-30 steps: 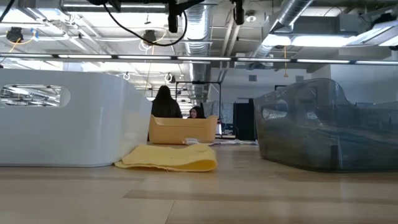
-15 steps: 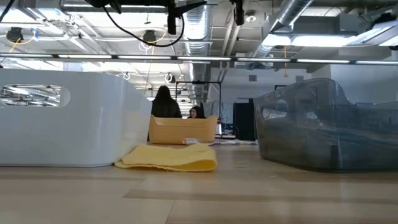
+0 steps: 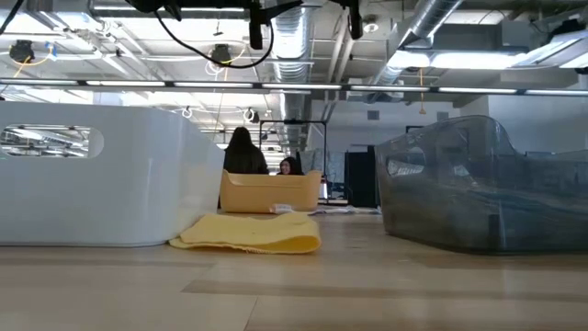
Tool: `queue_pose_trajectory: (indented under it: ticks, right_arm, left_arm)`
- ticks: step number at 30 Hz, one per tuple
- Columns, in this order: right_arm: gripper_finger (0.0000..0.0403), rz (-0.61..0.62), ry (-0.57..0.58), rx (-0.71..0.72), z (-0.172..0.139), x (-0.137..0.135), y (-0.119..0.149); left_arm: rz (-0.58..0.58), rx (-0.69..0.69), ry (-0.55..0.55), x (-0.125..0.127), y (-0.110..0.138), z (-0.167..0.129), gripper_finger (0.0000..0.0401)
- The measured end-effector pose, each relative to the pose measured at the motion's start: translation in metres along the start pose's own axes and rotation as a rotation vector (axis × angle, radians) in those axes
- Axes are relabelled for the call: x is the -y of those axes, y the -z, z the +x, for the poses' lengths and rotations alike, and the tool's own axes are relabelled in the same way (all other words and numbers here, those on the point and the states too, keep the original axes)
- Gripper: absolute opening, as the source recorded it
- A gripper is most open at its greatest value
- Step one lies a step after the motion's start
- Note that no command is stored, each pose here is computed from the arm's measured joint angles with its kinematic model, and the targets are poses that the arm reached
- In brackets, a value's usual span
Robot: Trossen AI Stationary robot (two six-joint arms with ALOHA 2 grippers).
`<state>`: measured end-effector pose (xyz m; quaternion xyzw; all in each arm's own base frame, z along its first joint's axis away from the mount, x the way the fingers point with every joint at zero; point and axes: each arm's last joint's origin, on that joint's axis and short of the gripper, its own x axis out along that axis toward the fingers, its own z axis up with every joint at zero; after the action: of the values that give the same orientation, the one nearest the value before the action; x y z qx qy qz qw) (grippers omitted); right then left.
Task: Pick & Place Toothbrushes
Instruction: Put the orange toothbrush into the left white bin
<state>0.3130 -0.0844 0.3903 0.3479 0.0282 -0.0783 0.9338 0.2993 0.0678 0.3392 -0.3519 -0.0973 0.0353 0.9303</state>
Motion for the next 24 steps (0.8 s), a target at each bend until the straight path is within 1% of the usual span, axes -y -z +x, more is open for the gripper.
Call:
queue_pose_trajectory:
  ticks: [7,15,21,24]
  right_arm:
    - [0.0003,-0.001,0.010,0.018,0.000,0.000,-0.001]
    - [0.0003,0.007,0.004,0.044,-0.001,0.002,-0.005]
    - [0.0003,0.005,0.006,0.076,0.002,0.002,-0.007]
    - [0.0003,0.028,0.008,0.089,0.004,0.005,-0.008]
  left_arm:
    - [0.000,0.005,-0.015,-0.002,0.001,0.001,0.0153]
    - [-0.008,0.044,-0.046,-0.012,-0.009,0.000,0.0153]
    - [-0.006,0.067,-0.041,-0.014,-0.014,-0.001,0.0133]
    - [0.001,0.085,-0.024,-0.013,-0.016,-0.001,0.0121]
